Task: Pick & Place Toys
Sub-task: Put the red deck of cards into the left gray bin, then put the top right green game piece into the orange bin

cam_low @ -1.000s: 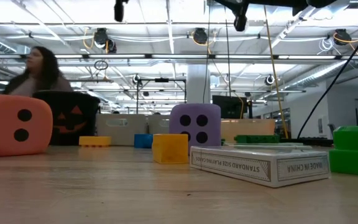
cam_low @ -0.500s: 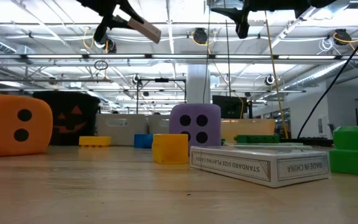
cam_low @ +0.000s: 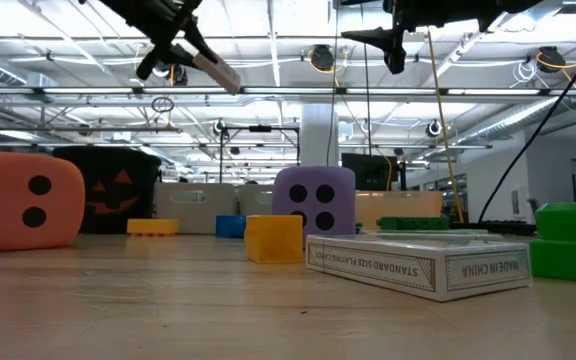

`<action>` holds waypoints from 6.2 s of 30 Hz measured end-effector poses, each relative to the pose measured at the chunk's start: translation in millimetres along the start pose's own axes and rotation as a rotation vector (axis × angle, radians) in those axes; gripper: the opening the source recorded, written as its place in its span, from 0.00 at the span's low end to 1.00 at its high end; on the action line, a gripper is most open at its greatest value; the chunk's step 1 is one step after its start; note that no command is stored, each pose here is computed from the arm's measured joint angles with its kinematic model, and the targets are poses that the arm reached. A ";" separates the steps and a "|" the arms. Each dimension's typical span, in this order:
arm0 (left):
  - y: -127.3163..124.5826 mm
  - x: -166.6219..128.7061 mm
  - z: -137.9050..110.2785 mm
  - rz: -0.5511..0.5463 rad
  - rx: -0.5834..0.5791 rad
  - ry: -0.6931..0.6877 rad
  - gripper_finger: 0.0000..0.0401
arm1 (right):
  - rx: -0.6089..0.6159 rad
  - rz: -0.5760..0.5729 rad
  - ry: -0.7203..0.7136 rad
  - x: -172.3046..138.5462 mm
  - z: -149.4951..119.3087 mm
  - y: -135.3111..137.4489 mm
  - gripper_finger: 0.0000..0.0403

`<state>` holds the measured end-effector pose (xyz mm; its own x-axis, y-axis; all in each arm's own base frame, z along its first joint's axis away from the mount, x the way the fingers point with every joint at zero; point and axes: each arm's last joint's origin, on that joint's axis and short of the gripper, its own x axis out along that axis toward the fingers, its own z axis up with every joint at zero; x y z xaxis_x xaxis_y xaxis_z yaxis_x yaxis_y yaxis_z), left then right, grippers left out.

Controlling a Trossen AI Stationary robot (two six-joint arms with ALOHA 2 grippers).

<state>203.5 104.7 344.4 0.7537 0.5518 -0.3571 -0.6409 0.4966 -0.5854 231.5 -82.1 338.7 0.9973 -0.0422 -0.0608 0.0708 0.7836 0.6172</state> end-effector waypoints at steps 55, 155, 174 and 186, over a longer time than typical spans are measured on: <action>45.7 164.2 -14.8 0.701 0.273 0.852 0.21 | 0.209 -0.036 0.091 -1.3 -51.6 -37.1 0.52; -74.8 75.1 56.8 -0.215 0.193 0.291 0.53 | 0.240 -0.039 0.089 -1.1 -51.8 -36.8 0.51; -119.6 60.7 -70.0 -0.843 0.018 0.048 0.53 | 0.215 0.026 0.168 4.5 -66.6 -19.2 0.51; -125.5 52.4 -97.1 -0.807 0.020 0.109 0.53 | 0.153 0.140 0.278 8.8 -90.0 10.2 0.51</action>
<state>337.5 6.3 328.5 0.9938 -0.0487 0.0996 0.1037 0.7262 -0.6796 239.0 -18.7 273.9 0.9551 0.2460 -0.1650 -0.0434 0.6672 0.7436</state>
